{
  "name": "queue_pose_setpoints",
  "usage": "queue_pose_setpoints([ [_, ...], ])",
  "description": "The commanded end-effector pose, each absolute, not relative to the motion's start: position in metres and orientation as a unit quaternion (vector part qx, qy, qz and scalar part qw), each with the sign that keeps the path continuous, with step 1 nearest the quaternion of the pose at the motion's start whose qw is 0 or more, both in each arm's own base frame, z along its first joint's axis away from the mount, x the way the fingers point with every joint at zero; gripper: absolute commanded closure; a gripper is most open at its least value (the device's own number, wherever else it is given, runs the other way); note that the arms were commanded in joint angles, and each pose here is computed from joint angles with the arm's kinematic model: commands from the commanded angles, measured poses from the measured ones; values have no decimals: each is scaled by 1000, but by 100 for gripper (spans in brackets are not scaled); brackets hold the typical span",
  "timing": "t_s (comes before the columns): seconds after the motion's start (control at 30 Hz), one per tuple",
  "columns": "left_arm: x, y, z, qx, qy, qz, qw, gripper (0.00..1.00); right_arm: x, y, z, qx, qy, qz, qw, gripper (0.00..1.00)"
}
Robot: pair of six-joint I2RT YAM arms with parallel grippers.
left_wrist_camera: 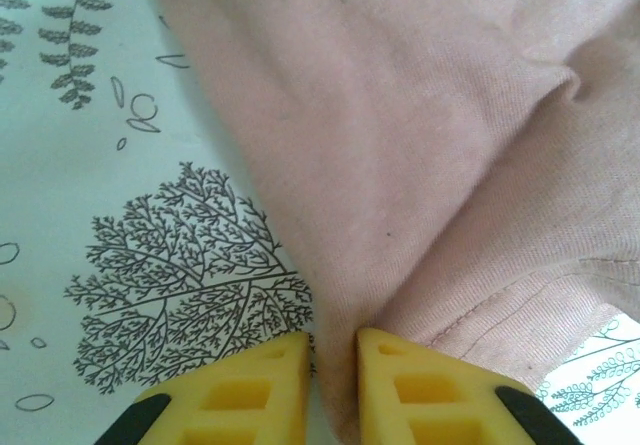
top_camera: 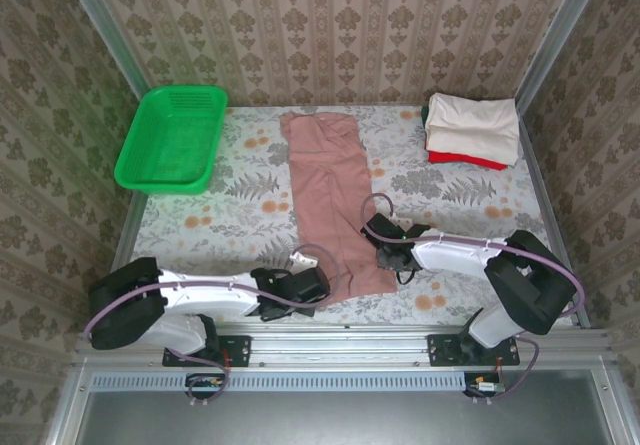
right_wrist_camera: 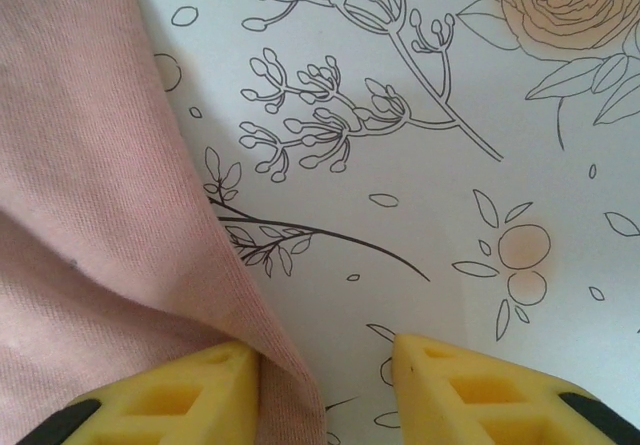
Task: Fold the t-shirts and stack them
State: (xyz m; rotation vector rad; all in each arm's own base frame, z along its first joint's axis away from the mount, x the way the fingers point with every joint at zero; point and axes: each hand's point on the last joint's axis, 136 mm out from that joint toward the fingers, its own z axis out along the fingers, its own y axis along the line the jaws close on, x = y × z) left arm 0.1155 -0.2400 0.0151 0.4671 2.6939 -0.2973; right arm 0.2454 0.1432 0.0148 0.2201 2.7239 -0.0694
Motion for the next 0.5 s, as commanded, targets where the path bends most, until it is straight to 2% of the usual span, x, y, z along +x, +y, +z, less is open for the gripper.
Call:
queue_pose_setpoints([
  [0.0, 104, -198, -3, 157, 974, -39, 156, 79, 225, 132, 5, 66, 983, -38, 165, 55],
  [0.07, 105, -200, 3, 156, 973, -50, 163, 73, 225, 143, 16, 56, 983, -23, 174, 50],
  [0.1, 107, -200, 8, 152, 972, -56, 168, 65, 225, 148, 22, 49, 982, -20, 182, 48],
  [0.2, 110, -200, 20, 139, 970, -78, 184, 62, 219, 156, 36, 34, 980, -17, 198, 42],
  [0.23, 111, -198, 23, 133, 969, -83, 189, 58, 218, 158, 38, 33, 979, -15, 200, 41],
  [0.27, 114, -194, 27, 125, 969, -87, 197, 45, 215, 161, 38, 31, 979, -10, 200, 40],
  [0.3, 117, -192, 30, 119, 967, -93, 206, 37, 213, 165, 37, 27, 979, -4, 202, 39],
  [0.37, 120, -191, 36, 116, 963, -107, 218, 30, 208, 171, 34, 17, 980, -2, 198, 38],
  [0.47, 124, -192, 39, 117, 961, -115, 224, 26, 202, 174, 26, 11, 981, -19, 192, 35],
])
